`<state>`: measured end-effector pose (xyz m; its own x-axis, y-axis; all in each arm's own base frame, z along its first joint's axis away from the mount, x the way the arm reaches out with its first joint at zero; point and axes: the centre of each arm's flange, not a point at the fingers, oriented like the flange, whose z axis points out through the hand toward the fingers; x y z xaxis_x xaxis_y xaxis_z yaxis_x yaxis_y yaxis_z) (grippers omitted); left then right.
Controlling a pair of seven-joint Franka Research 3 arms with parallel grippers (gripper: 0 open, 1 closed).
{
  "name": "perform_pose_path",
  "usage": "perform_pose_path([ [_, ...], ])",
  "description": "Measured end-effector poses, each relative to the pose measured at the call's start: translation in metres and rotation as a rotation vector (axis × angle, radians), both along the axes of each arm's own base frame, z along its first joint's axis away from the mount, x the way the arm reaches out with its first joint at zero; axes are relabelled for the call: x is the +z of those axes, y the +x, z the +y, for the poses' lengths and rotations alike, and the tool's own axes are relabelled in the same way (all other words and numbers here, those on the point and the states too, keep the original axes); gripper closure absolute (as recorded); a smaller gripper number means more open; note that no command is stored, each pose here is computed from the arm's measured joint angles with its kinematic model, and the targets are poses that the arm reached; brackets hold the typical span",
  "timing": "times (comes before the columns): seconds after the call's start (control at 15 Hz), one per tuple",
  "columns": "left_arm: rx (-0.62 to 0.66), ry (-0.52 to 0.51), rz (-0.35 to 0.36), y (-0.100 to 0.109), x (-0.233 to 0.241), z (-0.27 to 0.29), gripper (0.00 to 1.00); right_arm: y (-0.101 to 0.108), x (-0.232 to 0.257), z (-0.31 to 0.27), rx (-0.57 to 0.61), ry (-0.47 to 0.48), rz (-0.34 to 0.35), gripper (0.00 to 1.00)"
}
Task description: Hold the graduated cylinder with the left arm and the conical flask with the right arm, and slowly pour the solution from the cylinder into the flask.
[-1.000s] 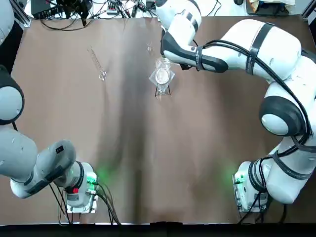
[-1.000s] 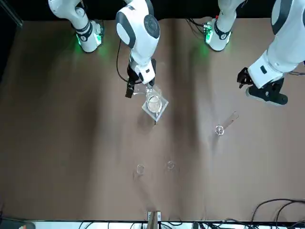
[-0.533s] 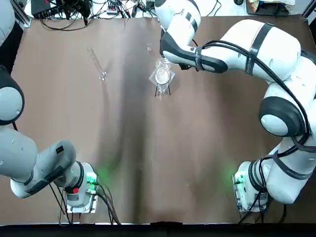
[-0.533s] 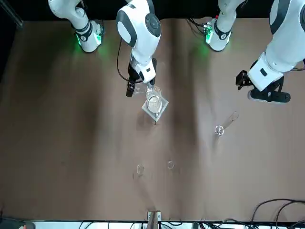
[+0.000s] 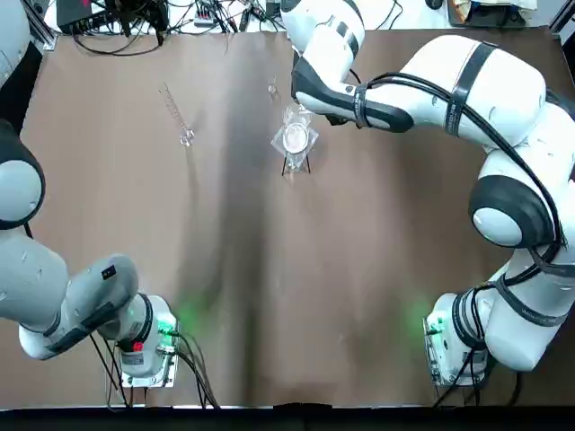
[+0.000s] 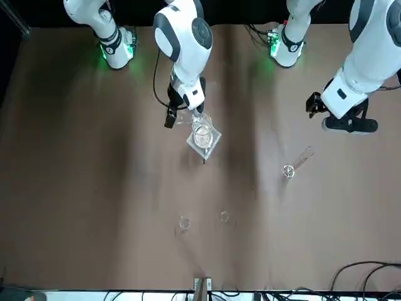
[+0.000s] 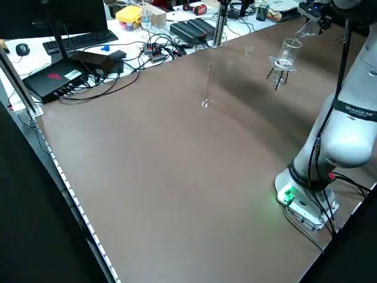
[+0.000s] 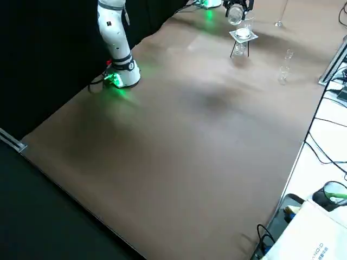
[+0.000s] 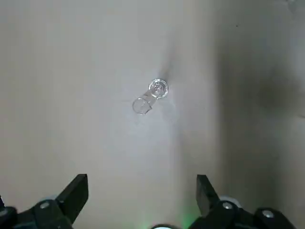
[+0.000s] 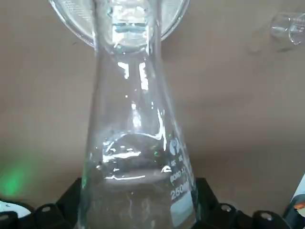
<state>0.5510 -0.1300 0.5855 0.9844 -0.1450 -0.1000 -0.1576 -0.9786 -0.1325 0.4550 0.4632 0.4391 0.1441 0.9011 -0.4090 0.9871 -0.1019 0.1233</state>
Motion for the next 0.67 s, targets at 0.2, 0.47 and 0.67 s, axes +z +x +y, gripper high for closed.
perform_pose_path([
  [0.2, 0.015, 0.009, -0.007, -0.002, 0.001, -0.009, 0.00, 0.000, 0.000, -0.001, 0.000, -0.006, -0.002, 0.04],
  [0.47, 0.083, -0.054, -0.039, -0.011, 0.027, 0.004, 0.00, 0.001, -0.003, -0.001, -0.001, -0.012, 0.000, 0.04],
  [0.67, 0.098, -0.074, -0.062, -0.021, 0.046, 0.014, 0.00, 0.001, -0.009, 0.001, 0.001, -0.020, 0.004, 0.04],
])
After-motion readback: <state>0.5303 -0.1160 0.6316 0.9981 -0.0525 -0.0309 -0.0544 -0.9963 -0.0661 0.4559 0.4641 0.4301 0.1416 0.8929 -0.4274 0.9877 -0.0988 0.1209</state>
